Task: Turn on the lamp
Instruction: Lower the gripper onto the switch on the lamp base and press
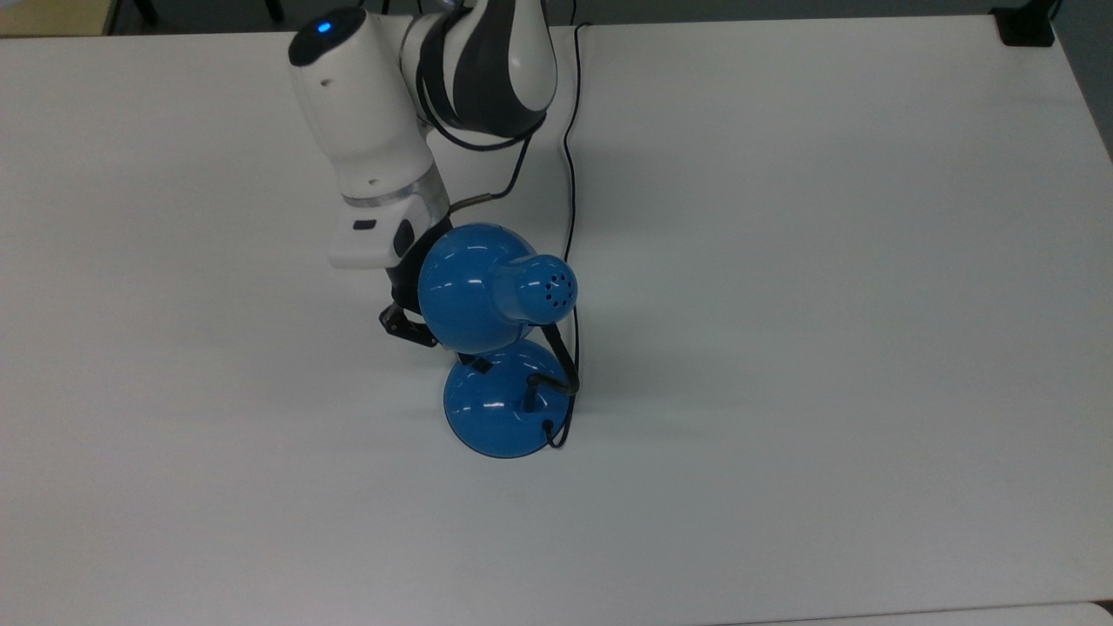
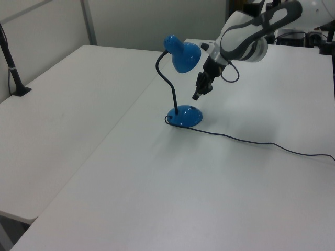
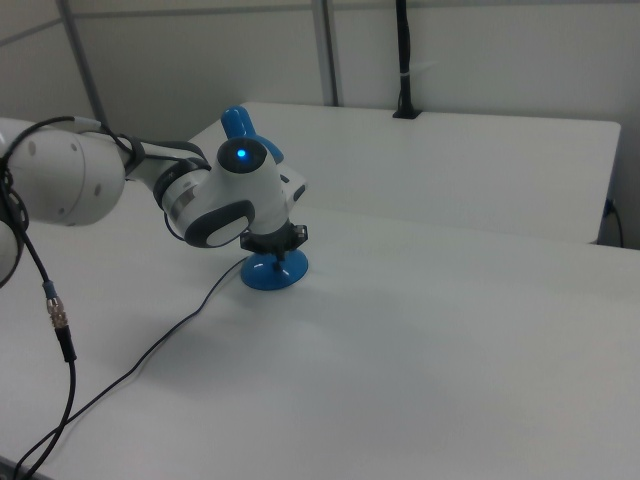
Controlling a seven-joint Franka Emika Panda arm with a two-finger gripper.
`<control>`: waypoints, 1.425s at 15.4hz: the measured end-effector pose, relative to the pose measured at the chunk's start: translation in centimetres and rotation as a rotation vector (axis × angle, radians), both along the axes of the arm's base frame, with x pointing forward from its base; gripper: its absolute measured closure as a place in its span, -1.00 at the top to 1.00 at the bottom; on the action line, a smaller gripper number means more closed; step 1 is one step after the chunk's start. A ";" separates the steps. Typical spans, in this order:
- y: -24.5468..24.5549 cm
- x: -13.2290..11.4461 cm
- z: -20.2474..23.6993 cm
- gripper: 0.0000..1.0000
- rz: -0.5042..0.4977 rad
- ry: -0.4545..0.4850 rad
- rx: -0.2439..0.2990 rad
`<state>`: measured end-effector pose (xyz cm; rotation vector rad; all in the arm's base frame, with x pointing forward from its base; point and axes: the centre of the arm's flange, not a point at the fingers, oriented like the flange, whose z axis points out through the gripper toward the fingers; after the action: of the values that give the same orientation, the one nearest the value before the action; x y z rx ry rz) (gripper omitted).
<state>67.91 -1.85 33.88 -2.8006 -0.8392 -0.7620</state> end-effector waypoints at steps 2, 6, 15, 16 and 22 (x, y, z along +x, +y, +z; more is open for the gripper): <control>0.7 0.5 -0.8 -0.98 0.007 -0.001 -0.006; 1.8 0.7 -1.0 -0.98 0.022 -0.001 -0.007; 2.8 0.7 -1.1 -0.98 0.038 -0.001 -0.005; 2.8 0.7 -1.1 -0.98 0.039 -0.002 -0.005; 2.6 0.8 -0.9 -0.98 0.038 -0.005 -0.008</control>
<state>68.66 0.76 32.93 -2.7818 -0.8957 -0.7612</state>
